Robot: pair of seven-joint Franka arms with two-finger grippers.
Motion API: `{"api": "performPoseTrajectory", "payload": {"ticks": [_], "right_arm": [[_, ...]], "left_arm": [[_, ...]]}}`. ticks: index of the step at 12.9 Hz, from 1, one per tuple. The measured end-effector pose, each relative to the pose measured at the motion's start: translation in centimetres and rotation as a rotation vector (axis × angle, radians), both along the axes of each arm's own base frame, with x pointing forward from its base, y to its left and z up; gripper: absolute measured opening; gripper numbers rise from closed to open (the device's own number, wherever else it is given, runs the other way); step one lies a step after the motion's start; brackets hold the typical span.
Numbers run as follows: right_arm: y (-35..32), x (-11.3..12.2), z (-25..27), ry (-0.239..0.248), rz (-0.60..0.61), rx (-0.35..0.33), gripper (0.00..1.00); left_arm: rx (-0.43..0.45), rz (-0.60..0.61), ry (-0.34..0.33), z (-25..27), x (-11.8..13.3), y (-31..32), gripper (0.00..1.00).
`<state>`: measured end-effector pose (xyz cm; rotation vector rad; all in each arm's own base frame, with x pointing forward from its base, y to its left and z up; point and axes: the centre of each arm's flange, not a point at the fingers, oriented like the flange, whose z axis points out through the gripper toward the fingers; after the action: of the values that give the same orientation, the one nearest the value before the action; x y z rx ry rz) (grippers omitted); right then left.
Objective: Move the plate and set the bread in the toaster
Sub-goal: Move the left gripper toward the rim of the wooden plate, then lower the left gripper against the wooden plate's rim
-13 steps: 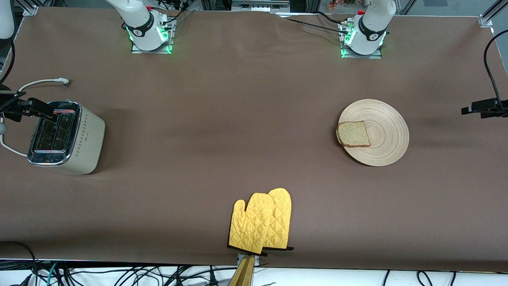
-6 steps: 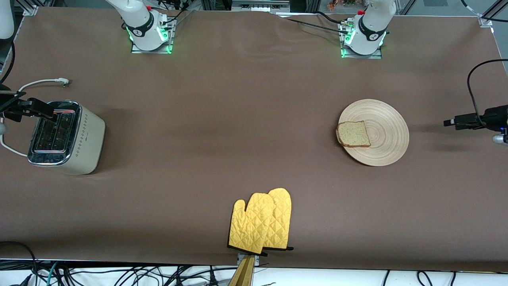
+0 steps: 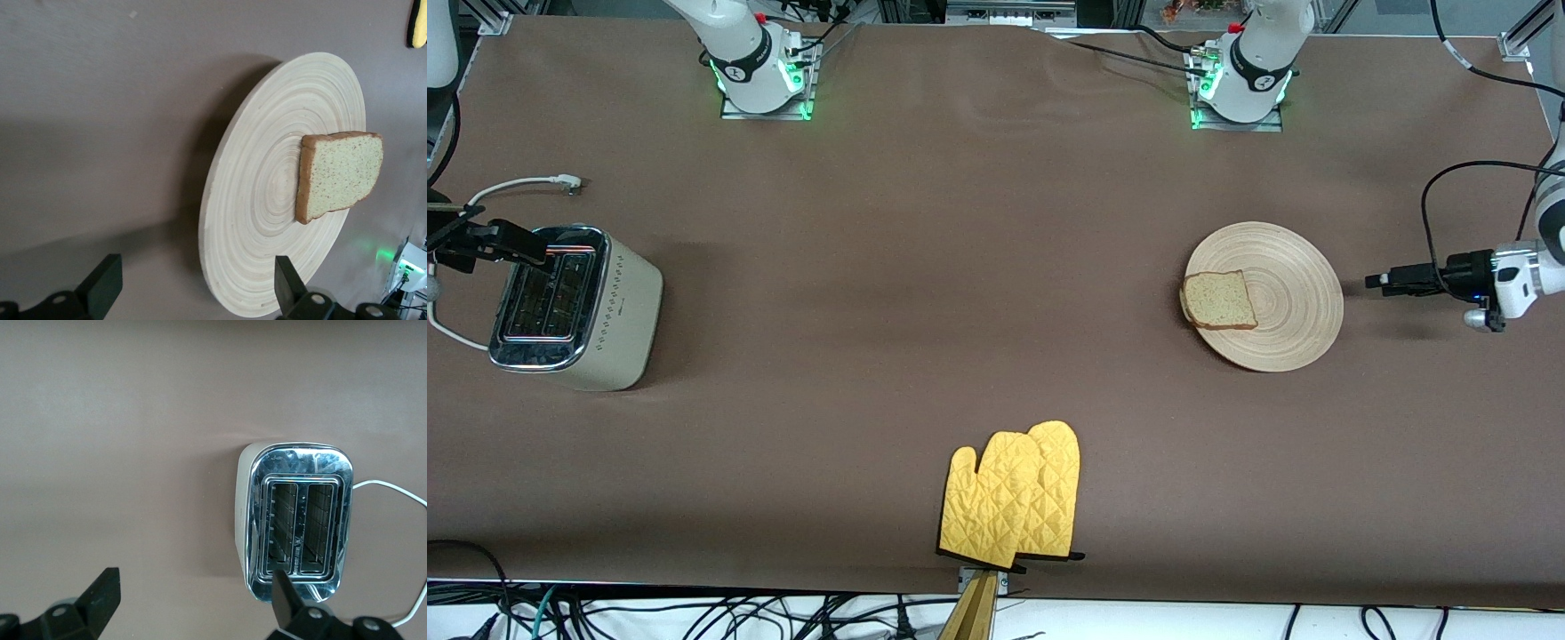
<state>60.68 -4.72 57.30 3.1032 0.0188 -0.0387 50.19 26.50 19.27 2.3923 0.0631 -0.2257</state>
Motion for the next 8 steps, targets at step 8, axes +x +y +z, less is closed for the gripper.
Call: {"api": "performPoseTrajectory", "payload": {"ticks": [8], "right_arm": [[-0.1, 0.0, -0.1, 0.001, -0.002, 0.000, 1.00]], "left_arm": [[-0.113, -0.039, -0.068, -3.9, 0.8, -4.0, 1.00]]}}
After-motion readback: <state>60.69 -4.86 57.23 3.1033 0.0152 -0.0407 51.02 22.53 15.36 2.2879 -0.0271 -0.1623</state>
